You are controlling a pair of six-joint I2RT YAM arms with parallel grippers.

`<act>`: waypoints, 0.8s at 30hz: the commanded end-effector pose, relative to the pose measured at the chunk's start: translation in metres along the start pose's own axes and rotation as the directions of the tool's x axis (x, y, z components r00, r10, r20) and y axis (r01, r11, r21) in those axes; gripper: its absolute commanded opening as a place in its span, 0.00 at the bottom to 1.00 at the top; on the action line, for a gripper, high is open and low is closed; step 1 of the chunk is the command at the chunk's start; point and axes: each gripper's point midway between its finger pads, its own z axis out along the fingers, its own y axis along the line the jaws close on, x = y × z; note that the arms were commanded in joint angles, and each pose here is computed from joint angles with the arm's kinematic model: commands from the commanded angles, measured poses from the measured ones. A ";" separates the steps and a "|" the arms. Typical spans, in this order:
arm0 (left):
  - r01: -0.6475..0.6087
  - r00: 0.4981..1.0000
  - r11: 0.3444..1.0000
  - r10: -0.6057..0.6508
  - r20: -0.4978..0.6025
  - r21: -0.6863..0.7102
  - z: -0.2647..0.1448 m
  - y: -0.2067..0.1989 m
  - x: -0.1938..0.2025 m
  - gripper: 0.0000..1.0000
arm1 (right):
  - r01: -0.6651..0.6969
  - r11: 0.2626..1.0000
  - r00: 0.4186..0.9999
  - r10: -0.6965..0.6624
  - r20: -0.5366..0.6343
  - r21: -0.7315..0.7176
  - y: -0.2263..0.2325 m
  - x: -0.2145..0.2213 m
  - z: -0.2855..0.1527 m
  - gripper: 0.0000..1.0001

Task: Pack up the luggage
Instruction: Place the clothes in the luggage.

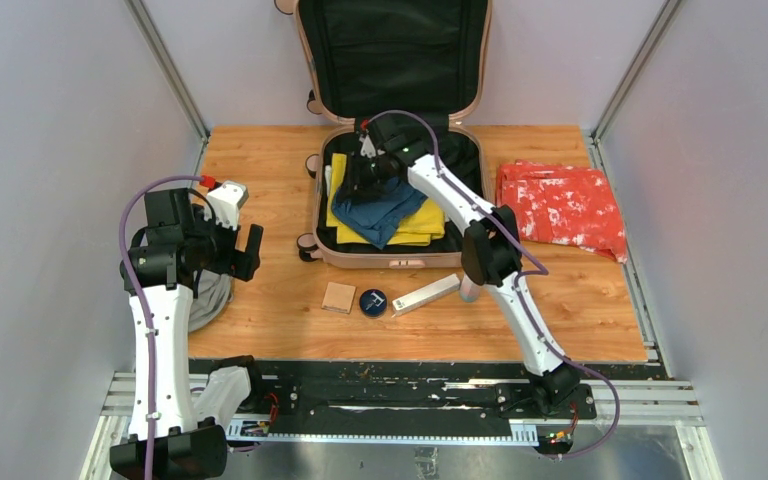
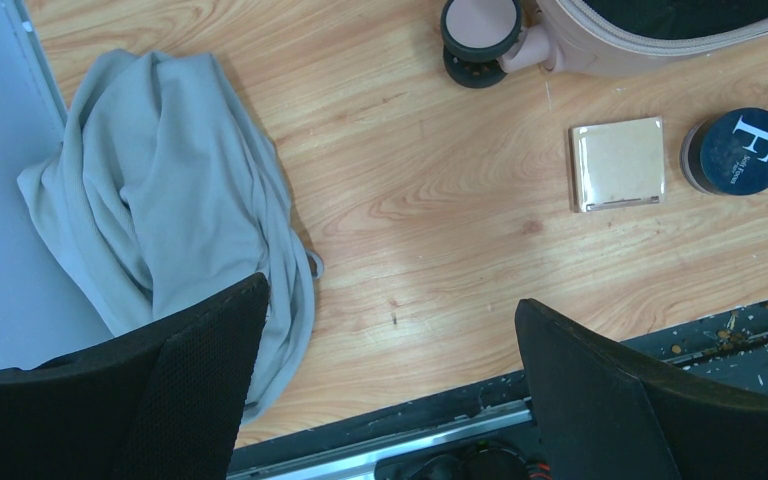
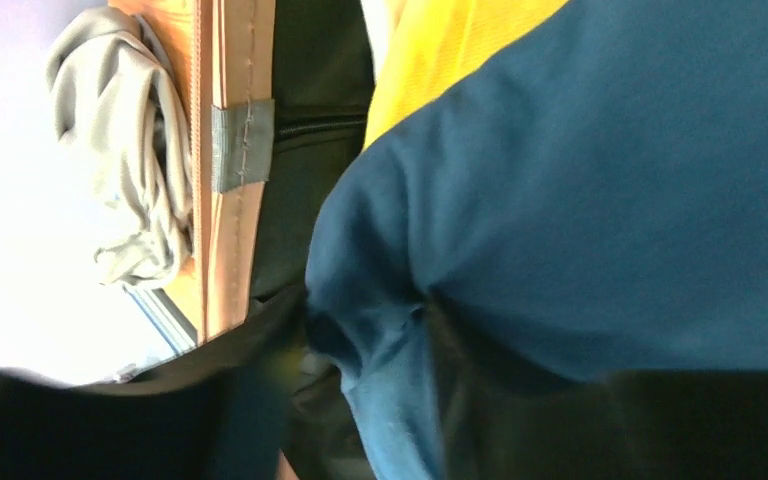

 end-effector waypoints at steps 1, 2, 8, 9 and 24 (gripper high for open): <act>-0.001 1.000 1.000 0.001 0.000 -0.005 -0.003 0.001 0.000 1.00 | 0.063 0.998 0.994 -0.062 -0.085 0.014 0.012 0.033 0.013 0.61; 0.002 1.000 1.000 -0.002 -0.001 -0.003 -0.003 0.001 0.000 1.00 | 0.070 0.997 0.994 -0.068 -0.081 0.023 0.012 0.032 0.010 0.69; 0.002 1.000 1.000 -0.002 -0.001 -0.004 -0.003 0.001 0.000 1.00 | 0.085 0.995 0.996 -0.086 0.019 0.048 0.016 0.001 -0.053 0.86; 0.001 1.000 1.000 -0.001 -0.001 -0.003 -0.003 0.001 -0.001 1.00 | 0.076 0.995 0.996 -0.079 0.042 0.063 0.012 -0.005 -0.067 0.86; 0.018 1.000 0.999 -0.019 0.006 0.029 0.000 -0.003 -0.005 1.00 | -0.215 0.943 0.976 0.198 0.090 0.252 -0.123 0.002 -0.114 0.77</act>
